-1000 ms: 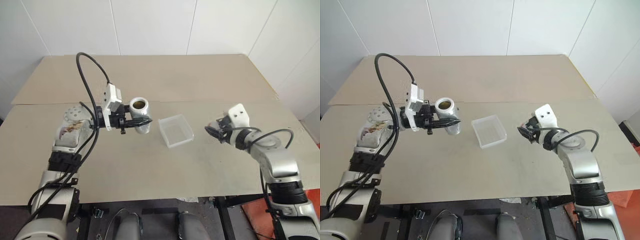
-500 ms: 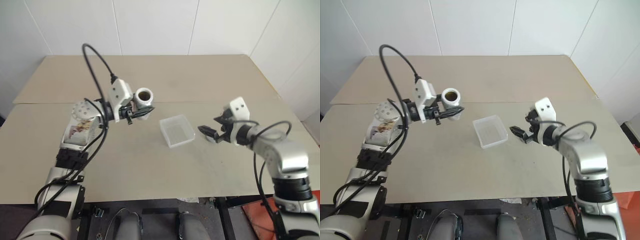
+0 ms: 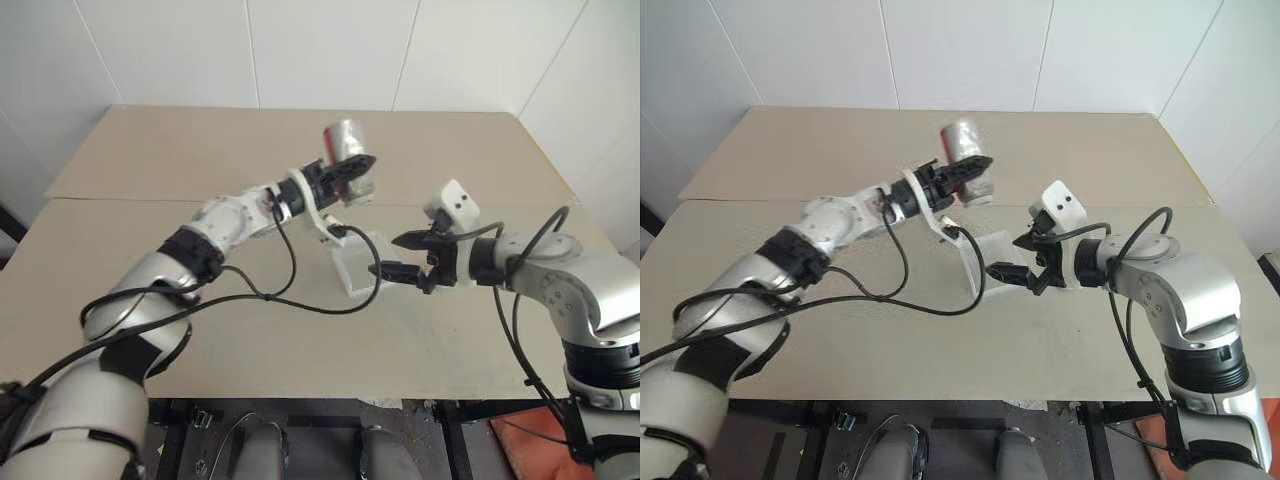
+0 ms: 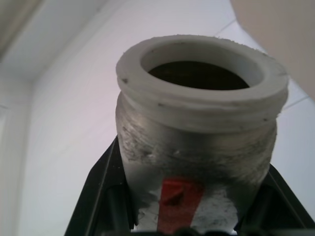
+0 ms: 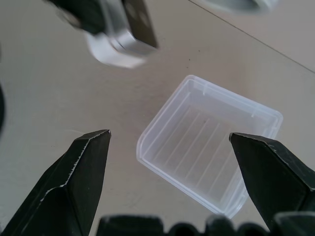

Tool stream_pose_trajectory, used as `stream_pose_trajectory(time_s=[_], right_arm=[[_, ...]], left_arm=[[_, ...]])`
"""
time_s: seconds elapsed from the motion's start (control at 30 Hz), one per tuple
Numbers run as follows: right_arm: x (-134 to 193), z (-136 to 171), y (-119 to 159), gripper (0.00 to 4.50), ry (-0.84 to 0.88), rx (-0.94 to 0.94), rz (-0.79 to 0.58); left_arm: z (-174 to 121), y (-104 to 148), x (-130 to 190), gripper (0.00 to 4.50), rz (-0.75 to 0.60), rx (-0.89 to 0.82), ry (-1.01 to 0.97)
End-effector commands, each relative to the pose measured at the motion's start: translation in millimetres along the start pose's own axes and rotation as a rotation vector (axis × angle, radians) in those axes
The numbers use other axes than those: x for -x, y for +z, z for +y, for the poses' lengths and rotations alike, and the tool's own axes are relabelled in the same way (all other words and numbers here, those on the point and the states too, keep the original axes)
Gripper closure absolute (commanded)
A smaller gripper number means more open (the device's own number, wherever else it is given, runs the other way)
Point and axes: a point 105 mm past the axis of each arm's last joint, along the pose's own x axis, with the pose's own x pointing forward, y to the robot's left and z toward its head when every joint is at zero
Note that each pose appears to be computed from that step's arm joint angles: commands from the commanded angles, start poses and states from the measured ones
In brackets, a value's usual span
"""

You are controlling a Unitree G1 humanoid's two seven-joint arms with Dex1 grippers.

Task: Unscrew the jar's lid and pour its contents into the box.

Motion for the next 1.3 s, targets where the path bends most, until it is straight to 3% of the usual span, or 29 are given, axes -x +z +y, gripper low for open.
stream_pose_trajectory(time_s=[0.03,0.3,0.5,0.57,0.7,0.9,1.13,1.3], right_arm=[[12.8,8.3,9.6,0.04,0.021,0.062,-0.040],[18.7,11.8,5.6,0.04,0.011,0.078,-0.032],[20.3,11.4,6.6,0.04,0.009,0.078,-0.041],[20.0,10.4,6.7,0.04,0.006,0.083,-0.040],[19.9,7.4,8.1,0.04,-0.008,0.105,-0.045],[19.5,3.9,9.3,0.04,-0.017,0.125,-0.054],[17.0,3.6,8.8,0.04,-0.016,0.143,-0.060],[14.7,4.0,9.9,0.04,-0.004,0.146,-0.061]], left_arm=[[-3.2,10.4,-4.6,2.57,-0.074,-0.110,0.038],[-11.1,22.6,-4.9,2.57,-0.150,-0.152,0.055],[-12.8,13.8,-3.8,2.57,-0.099,-0.084,0.035],[-15.4,7.1,0.1,2.57,-0.047,0.008,0.014],[-24.1,-14.9,17.7,2.57,0.141,0.364,-0.031],[-45.3,-43.6,67.7,2.57,0.561,1.181,0.000],[-64.5,-32.7,126.8,2.57,0.862,1.966,0.101],[-67.2,-16.8,144.6,2.57,0.929,2.220,0.172]])
